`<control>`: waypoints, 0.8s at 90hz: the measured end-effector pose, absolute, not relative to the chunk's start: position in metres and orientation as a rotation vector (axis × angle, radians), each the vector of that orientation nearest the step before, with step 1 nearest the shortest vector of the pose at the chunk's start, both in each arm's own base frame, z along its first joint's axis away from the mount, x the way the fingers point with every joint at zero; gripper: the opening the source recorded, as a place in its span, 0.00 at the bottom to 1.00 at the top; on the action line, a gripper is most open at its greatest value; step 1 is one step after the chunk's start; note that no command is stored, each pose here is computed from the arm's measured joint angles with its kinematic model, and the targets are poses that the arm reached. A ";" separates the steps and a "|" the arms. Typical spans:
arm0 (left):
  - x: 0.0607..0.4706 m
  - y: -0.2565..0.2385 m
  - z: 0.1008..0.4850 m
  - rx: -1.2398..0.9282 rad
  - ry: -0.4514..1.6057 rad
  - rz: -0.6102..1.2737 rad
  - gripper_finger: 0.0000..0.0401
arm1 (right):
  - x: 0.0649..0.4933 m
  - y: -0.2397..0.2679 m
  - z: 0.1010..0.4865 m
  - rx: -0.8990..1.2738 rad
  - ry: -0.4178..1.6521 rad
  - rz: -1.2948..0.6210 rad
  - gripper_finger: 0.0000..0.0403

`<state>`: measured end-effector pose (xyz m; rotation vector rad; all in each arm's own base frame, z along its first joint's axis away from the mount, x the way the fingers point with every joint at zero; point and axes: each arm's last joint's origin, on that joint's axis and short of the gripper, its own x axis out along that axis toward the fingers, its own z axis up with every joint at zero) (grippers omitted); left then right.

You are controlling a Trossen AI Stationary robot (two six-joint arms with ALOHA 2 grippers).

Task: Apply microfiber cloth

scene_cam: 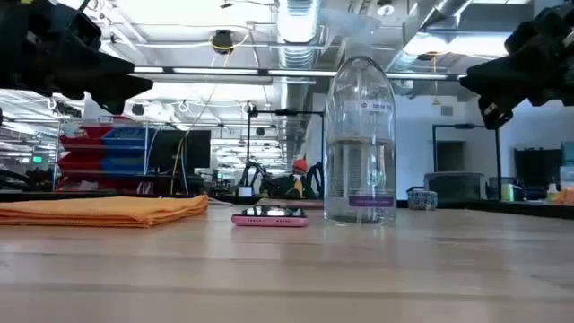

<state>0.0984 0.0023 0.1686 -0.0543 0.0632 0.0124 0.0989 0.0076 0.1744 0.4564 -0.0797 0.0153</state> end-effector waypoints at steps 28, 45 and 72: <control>0.098 0.002 0.169 -0.054 0.064 0.012 0.50 | 0.100 0.008 0.201 0.510 -0.301 0.043 0.15; 0.098 0.002 0.169 -0.054 0.063 0.012 0.50 | 0.116 0.017 0.234 0.205 -0.240 0.067 0.18; 0.098 0.002 0.169 -0.054 0.059 0.012 0.50 | 0.169 0.029 0.264 -0.067 0.100 0.064 0.50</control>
